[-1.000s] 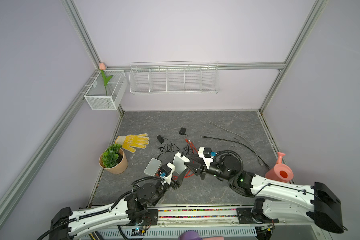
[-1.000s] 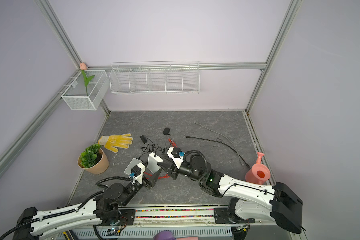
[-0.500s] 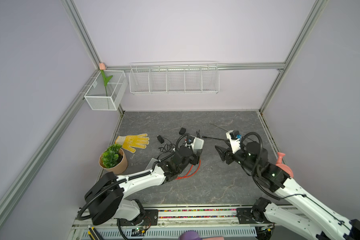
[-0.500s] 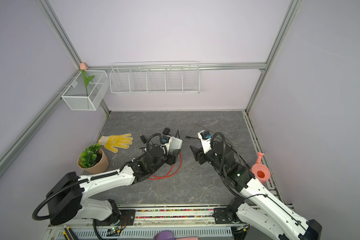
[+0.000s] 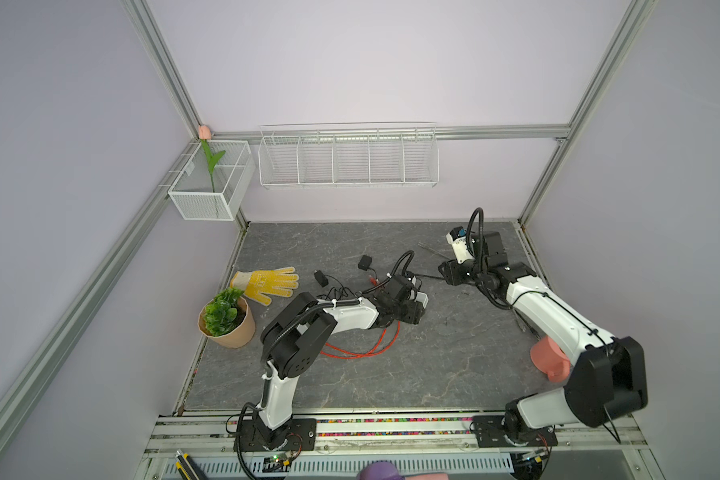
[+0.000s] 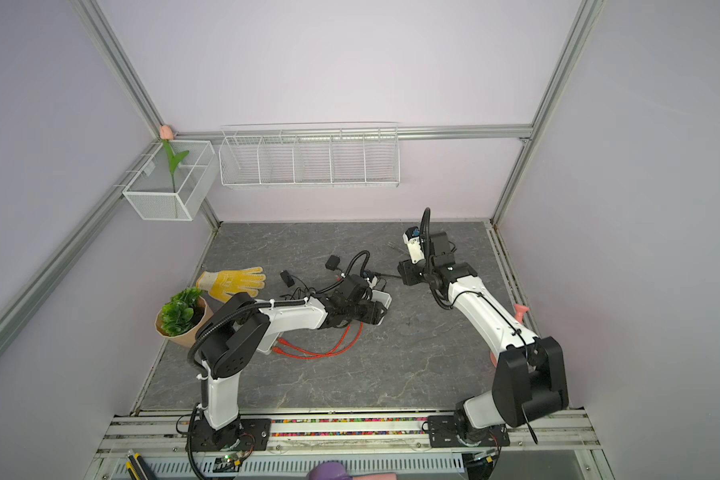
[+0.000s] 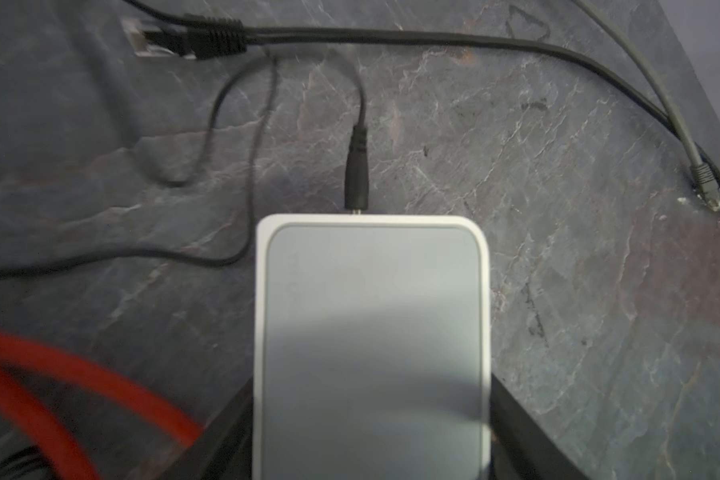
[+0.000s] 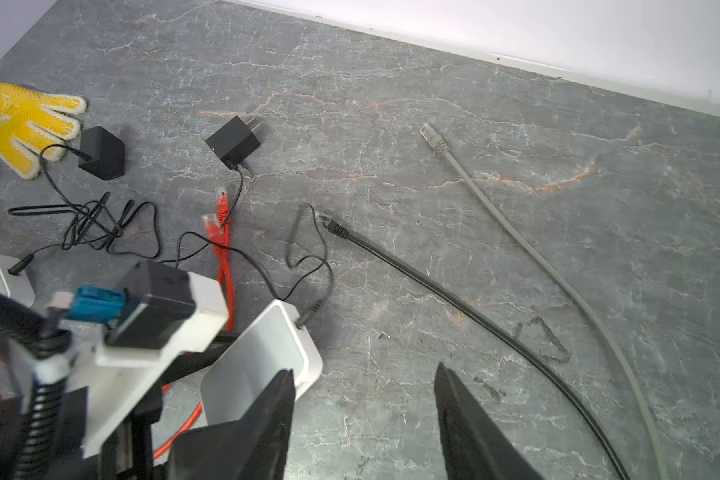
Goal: Insert the plug into the switch port
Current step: 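Release the plug with the right gripper while left lowers the box onto table, then grasp the black ethernet cable plug with the right gripper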
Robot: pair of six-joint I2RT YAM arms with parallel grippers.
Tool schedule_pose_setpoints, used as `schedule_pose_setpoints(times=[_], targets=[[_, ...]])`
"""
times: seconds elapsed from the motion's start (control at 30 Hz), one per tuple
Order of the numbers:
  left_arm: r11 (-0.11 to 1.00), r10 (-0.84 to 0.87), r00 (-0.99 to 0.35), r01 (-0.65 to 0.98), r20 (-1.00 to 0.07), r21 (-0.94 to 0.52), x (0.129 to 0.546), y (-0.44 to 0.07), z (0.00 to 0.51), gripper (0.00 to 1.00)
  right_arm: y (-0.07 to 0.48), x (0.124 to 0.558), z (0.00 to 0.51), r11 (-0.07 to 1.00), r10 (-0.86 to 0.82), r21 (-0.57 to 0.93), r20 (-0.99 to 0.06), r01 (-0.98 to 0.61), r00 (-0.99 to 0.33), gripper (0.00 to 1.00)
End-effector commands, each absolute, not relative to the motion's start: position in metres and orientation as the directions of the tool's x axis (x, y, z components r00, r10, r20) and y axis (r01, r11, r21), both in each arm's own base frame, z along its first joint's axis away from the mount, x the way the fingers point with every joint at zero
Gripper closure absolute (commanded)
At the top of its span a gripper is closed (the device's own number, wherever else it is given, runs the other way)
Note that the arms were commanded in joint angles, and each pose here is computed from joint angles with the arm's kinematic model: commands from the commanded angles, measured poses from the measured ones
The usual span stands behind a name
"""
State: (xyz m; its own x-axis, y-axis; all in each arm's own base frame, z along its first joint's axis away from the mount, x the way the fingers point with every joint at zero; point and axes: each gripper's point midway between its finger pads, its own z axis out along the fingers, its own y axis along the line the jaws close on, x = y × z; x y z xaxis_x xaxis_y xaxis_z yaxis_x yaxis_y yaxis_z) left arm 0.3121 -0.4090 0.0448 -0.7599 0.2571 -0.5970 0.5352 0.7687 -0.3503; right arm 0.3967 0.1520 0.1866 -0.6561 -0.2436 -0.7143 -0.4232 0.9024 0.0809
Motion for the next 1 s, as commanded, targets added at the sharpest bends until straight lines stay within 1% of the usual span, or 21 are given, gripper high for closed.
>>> schedule_pose_setpoints(times=[0.0,0.13,0.2,0.23,0.4,0.43,0.5,0.57,0.97], targets=[[0.791,0.298,-0.829,0.492,-0.474,-0.364,0.3,-0.406,0.014,1.0,0.167,0.398,0.164,0.834,-0.359,0.095,-0.654,-0.544,-0.665,0.41],[0.818,0.303,-0.846,0.467,-0.439,-0.335,0.301,-0.4,-0.001,1.0,0.173,0.414,0.126,0.802,-0.45,0.087,-0.564,-0.592,-0.693,0.42],[0.831,0.298,-0.851,0.454,-0.432,-0.321,0.3,-0.394,-0.002,1.0,0.174,0.425,0.115,0.795,-0.474,0.064,-0.555,-0.604,-0.684,0.42],[0.84,0.291,-0.855,0.443,-0.428,-0.312,0.3,-0.39,-0.002,0.95,0.174,0.432,0.11,0.795,-0.485,0.049,-0.55,-0.605,-0.68,0.42],[0.875,0.263,-0.883,0.388,-0.389,-0.288,0.3,-0.366,-0.013,0.93,0.175,0.454,0.089,0.777,-0.531,0.026,-0.51,-0.629,-0.677,0.42],[0.881,0.255,-0.888,0.377,-0.382,-0.288,0.3,-0.361,-0.016,0.9,0.177,0.457,0.086,0.772,-0.539,0.023,-0.507,-0.635,-0.673,0.42],[0.886,0.24,-0.896,0.359,-0.374,-0.293,0.299,-0.354,-0.019,0.82,0.178,0.463,0.083,0.764,-0.551,0.013,-0.507,-0.645,-0.663,0.42],[0.891,0.229,-0.898,0.349,-0.377,-0.291,0.298,-0.348,-0.016,0.67,0.178,0.469,0.08,0.761,-0.56,0.005,-0.502,-0.649,-0.66,0.42],[0.872,0.172,-0.895,0.332,-0.411,-0.359,0.287,-0.341,0.019,0.39,0.193,0.465,0.047,0.673,-0.649,0.037,-0.449,-0.739,-0.614,0.41]])
